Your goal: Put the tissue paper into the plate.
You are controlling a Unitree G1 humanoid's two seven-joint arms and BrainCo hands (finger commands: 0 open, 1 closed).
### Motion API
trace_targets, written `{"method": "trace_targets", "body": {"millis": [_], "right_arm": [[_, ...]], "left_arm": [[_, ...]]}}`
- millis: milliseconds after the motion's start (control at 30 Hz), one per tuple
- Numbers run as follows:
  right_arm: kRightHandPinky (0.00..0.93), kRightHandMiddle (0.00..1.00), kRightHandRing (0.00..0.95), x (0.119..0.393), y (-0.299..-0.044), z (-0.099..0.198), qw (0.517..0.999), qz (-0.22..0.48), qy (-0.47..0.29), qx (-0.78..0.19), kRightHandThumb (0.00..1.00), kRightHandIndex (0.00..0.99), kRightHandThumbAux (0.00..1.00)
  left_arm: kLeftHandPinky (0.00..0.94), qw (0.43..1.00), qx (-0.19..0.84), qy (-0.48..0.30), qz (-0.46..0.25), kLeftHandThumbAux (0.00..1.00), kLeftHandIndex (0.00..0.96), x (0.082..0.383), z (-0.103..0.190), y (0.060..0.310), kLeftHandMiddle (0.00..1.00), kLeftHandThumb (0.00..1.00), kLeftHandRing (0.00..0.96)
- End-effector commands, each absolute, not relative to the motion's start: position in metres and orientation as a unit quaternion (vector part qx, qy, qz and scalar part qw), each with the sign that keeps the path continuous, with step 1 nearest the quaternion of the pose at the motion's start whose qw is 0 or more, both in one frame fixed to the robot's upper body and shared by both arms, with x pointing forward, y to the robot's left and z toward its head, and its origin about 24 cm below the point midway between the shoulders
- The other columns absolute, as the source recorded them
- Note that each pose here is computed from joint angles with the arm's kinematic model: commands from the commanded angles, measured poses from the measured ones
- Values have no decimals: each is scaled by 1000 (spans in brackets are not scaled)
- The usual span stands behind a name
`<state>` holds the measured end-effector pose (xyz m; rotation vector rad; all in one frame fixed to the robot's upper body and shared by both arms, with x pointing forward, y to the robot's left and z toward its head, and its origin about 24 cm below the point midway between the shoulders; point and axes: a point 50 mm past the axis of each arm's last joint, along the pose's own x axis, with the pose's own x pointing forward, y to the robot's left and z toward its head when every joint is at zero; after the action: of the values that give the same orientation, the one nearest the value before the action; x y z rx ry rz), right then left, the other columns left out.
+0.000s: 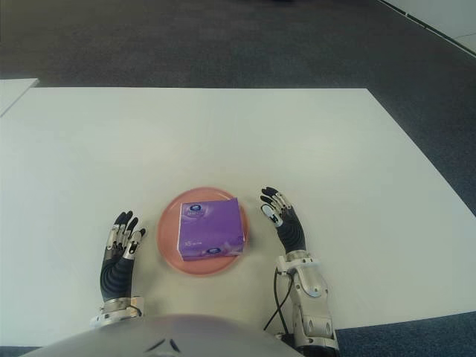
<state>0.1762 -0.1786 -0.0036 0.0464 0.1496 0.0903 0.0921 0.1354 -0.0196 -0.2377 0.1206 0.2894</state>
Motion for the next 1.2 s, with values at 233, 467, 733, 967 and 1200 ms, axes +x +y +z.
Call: {"method": "trace_targets", "body": {"millis": [233, 467, 733, 967, 1200], "right_arm": [[152, 218, 169, 159, -172, -26, 990, 44, 130, 26, 119, 145, 416], [171, 213, 178, 157, -169, -30, 991, 40, 126, 21, 106, 124, 443], [197, 231, 202, 154, -165, -40, 990, 13, 141, 29, 110, 108, 468], [191, 229, 207, 153, -159, -45, 985, -19, 158, 60, 108, 118, 513], [190, 225, 207, 150, -155, -46, 986, -29, 149, 67, 125, 136, 528]], "left_arm": [[0, 974, -130, 119, 142, 562, 48, 87, -39, 131, 56, 122, 13], [0, 973, -123, 128, 144, 552, 46, 90, -44, 133, 61, 110, 17], [0, 973, -124, 128, 148, 545, 56, 91, -46, 135, 62, 113, 17], [0, 973, -124, 131, 147, 536, 58, 90, -48, 136, 62, 117, 15], [0, 971, -130, 133, 150, 540, 59, 90, -49, 140, 62, 121, 15]]}}
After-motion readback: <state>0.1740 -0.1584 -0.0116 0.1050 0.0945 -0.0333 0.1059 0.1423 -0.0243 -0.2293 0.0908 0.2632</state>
